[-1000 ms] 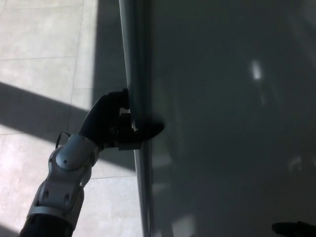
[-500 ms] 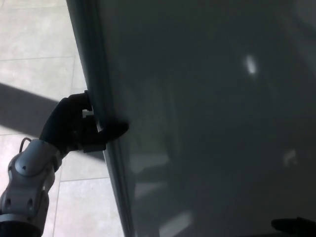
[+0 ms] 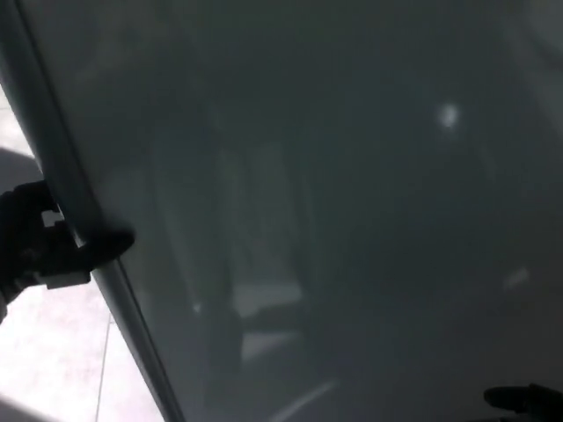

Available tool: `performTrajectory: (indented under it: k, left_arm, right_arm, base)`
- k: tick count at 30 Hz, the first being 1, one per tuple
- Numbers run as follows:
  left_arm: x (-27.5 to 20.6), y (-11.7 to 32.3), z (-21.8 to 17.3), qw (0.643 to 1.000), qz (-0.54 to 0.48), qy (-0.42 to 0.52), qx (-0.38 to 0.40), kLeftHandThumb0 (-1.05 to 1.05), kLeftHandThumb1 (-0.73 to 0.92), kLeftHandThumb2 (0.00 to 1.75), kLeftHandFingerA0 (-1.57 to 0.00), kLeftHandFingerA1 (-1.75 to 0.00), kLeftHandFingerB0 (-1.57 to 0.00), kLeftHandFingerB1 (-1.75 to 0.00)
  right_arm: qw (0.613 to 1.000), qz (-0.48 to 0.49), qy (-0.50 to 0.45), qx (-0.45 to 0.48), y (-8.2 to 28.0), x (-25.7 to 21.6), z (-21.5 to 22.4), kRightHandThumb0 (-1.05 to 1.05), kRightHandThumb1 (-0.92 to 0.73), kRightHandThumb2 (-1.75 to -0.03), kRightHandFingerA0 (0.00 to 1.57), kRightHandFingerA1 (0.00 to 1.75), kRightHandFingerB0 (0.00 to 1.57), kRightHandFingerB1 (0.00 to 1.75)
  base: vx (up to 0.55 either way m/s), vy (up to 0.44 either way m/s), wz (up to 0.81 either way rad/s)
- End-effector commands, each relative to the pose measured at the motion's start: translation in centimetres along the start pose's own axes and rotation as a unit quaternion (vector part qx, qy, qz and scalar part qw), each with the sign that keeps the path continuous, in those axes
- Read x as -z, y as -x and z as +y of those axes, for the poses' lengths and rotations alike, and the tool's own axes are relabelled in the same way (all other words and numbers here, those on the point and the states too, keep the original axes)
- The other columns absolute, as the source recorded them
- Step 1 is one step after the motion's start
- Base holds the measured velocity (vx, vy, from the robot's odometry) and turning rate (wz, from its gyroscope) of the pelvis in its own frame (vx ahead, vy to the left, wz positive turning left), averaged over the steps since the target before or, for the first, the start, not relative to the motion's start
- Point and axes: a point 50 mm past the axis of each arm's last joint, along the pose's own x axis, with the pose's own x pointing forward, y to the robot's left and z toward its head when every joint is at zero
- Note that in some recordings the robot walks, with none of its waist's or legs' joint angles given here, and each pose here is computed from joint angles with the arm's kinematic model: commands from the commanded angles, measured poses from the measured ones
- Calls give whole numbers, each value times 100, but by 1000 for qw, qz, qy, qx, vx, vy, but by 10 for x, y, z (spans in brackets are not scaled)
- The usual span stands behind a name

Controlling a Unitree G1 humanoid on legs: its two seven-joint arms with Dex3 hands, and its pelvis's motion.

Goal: A white board is being place on the right hand side and parallel to the robot and the robot uses its left hand to grab on the leftside of the whiteboard and drag the whiteboard from the right hand side to the left hand side

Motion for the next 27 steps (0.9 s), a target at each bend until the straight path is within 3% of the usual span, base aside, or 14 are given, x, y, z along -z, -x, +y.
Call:
performTrajectory:
  k: [1, 9, 15, 27]
  left_arm:
    - [-1, 23, 38, 999, 35, -19, -12, -15, 67, 60, -95, -74, -77, -51]
    - [-7, 43, 75, 997, 73, -14, -11, -5, 68, 60, -88, -68, -75, -54]
    - [-11, 64, 105, 994, 97, -17, -37, -2, 72, 60, -87, -81, -74, -55]
    - [-35, 111, 161, 981, 181, -43, -45, 1, 71, 60, -82, -70, -75, -57]
  right_arm:
    - [1000, 7, 4, 11, 2, 2, -6, -51, -52, -89, 85, 74, 59, 60]
    - [1000, 8, 7, 8, 3, 4, -6, -51, -52, -89, 85, 74, 59, 60]
    - [1000, 2, 11, 4, 1, 1, -4, -50, -52, -89, 85, 75, 59, 61]
    - [1000, -1, 3, 5, -2, -4, -3, -50, -52, -90, 84, 75, 60, 61]
  base:
    - [0, 0, 0]
    - [0, 0, 0]
    - [0, 0, 0]
    - [0, 0, 0]
